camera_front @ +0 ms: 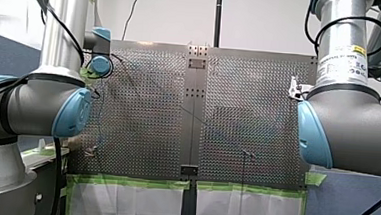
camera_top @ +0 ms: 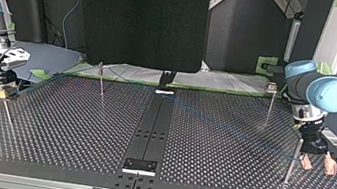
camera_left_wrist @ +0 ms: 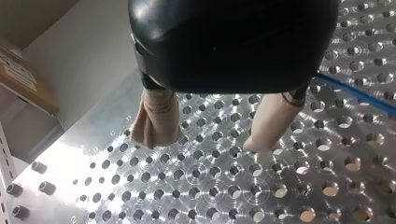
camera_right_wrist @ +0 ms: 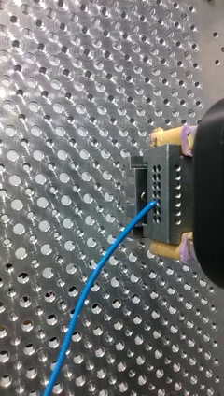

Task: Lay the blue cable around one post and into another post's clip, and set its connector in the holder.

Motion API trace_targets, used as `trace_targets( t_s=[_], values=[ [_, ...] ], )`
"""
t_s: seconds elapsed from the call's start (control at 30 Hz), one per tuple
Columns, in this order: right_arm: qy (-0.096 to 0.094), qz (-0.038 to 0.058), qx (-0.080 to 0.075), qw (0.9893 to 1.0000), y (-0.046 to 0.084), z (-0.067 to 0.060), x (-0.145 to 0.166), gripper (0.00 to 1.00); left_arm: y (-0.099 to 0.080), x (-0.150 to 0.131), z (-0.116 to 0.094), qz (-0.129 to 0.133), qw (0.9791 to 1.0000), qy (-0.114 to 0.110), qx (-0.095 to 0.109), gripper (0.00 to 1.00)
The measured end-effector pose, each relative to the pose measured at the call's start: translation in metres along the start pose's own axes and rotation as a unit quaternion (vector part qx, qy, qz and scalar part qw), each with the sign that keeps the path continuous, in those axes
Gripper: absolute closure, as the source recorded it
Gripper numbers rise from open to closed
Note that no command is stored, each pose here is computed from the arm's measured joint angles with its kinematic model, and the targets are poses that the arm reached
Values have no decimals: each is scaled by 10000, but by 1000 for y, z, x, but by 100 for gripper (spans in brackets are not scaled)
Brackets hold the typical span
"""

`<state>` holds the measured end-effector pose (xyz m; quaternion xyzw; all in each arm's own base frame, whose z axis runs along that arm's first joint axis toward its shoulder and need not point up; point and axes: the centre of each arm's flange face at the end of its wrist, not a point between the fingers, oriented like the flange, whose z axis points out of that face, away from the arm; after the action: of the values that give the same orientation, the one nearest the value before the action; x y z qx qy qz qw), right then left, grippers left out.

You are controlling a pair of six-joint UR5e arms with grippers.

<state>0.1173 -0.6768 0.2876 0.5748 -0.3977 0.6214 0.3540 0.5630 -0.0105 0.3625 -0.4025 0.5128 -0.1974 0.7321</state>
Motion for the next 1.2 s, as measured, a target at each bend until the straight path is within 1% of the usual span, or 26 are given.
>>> trace_targets(
  t_s=[0.23, 0.57, 0.73, 1.2],
  values=[
    [-1, 2, 2, 10000, -1, 0, -1, 100, 0, 0, 0, 7, 10000, 1, -1, 0],
    [-83, 58, -17, 9999, -8, 1, -3, 100, 0, 0, 0, 13, 10000, 2, -5, 0],
    [-67, 79, -37, 9999, -7, 1, -2, 100, 0, 0, 0, 13, 10000, 2, -5, 0],
    [-15, 93, -30, 10000, -8, 4, 1, 100, 0, 0, 0, 13, 10000, -5, -3, 0]
  ],
)
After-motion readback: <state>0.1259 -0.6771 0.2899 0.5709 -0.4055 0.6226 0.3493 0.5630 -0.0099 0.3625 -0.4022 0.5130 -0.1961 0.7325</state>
